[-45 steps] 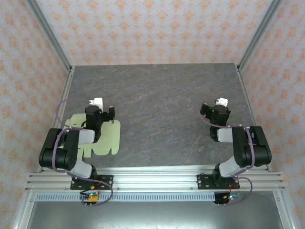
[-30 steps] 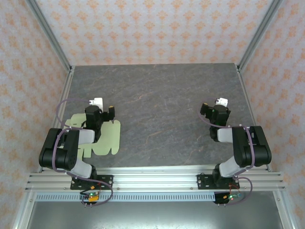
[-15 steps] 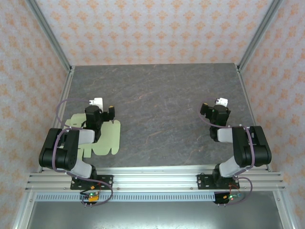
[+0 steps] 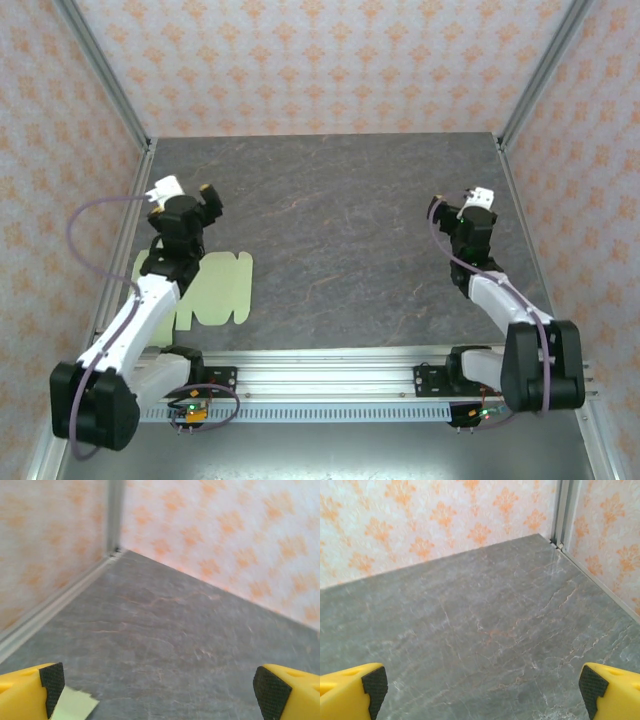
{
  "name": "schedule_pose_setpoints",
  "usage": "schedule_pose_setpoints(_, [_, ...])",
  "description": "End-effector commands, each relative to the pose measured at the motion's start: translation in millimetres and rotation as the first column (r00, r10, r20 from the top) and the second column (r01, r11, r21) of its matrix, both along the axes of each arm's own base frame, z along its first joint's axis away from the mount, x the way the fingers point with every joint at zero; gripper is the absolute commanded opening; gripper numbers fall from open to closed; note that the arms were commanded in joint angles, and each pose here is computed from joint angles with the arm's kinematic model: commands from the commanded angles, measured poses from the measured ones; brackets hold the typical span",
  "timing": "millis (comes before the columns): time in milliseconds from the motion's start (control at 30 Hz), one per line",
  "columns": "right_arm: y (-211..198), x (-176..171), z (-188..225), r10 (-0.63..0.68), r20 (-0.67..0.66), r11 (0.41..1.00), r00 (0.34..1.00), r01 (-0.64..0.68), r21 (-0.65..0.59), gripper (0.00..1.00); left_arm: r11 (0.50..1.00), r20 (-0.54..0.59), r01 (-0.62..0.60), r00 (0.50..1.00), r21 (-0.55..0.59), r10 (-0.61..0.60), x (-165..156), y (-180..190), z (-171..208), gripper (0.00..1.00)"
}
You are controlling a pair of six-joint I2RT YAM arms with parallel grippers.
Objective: Fold the paper box
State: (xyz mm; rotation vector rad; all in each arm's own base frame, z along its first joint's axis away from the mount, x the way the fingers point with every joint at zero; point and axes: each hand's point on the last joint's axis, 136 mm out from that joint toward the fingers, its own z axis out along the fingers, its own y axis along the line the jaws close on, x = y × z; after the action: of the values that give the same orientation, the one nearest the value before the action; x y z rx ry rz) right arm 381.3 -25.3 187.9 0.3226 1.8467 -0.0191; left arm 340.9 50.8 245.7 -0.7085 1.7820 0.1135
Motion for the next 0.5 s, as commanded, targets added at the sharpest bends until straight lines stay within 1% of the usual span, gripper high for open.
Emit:
schedule_pose_setpoints(0, [-17,-6,18,-0.146,-0.074,0.982,0.987,0.153,0.109,0.99,0.906,-0.196,-0.378,0.919,-0.189,0.342,-72,46,-41,1.00])
schedule_pose_setpoints(33, [-22,-9,18,-0.199,-0.121,0.967,0.973,0.215,0.139,0.99,0.920,-0.214,-0.307,0.942,-0.243,0.258,-65,39,-44,1.00])
schedule_pose_setpoints(67, [-24,-10,21,-0.224,-0.146,0.956,0.964,0.246,0.161,0.99,0.924,-0.233,-0.262,0.952,-0.280,0.199,-62,33,-46,1.00])
schedule_pose_setpoints(100, [-19,-8,19,-0.200,-0.172,0.956,0.964,0.231,0.182,0.99,0.925,-0.276,-0.251,0.946,-0.286,0.171,-64,29,-49,1.00])
schedule_pose_setpoints(167, [-3,0,24,-0.118,-0.154,0.954,0.981,0.155,0.255,0.99,0.929,-0.367,-0.258,0.918,-0.265,0.150,-68,28,-55,1.00])
schedule_pose_setpoints(200, [6,4,27,-0.085,-0.131,0.939,0.988,0.124,0.320,0.99,0.927,-0.412,-0.260,0.901,-0.268,0.134,-68,27,-63,1.00])
schedule_pose_setpoints(233, [16,6,27,-0.040,-0.124,0.923,0.991,0.084,0.375,0.99,0.915,-0.459,-0.280,0.880,-0.290,0.123,-70,28,-75,1.00])
schedule_pose_setpoints(267, [28,8,30,0.019,-0.103,0.908,0.994,0.026,0.418,0.99,0.892,-0.497,-0.316,0.859,-0.322,0.125,-74,31,-88,1.00])
schedule_pose_setpoints(333, [52,18,20,0.132,-0.095,0.863,0.987,-0.068,0.500,0.99,0.803,-0.567,-0.396,0.819,-0.446,0.090,-81,31,-121,1.00])
schedule_pose_setpoints(367, [58,21,17,0.157,-0.095,0.850,0.983,-0.085,0.520,0.99,0.763,-0.590,-0.431,0.803,-0.482,0.081,-85,31,-133,1.00])
schedule_pose_setpoints(400, [64,22,14,0.180,-0.102,0.841,0.978,-0.099,0.533,0.99,0.724,-0.622,-0.477,0.778,-0.498,0.085,-91,33,-146,1.00])
schedule_pose_setpoints(467, [74,24,7,0.214,-0.126,0.846,0.969,-0.119,0.520,0.99,0.669,-0.673,-0.562,0.729,-0.487,0.122,-106,37,-167,1.00])
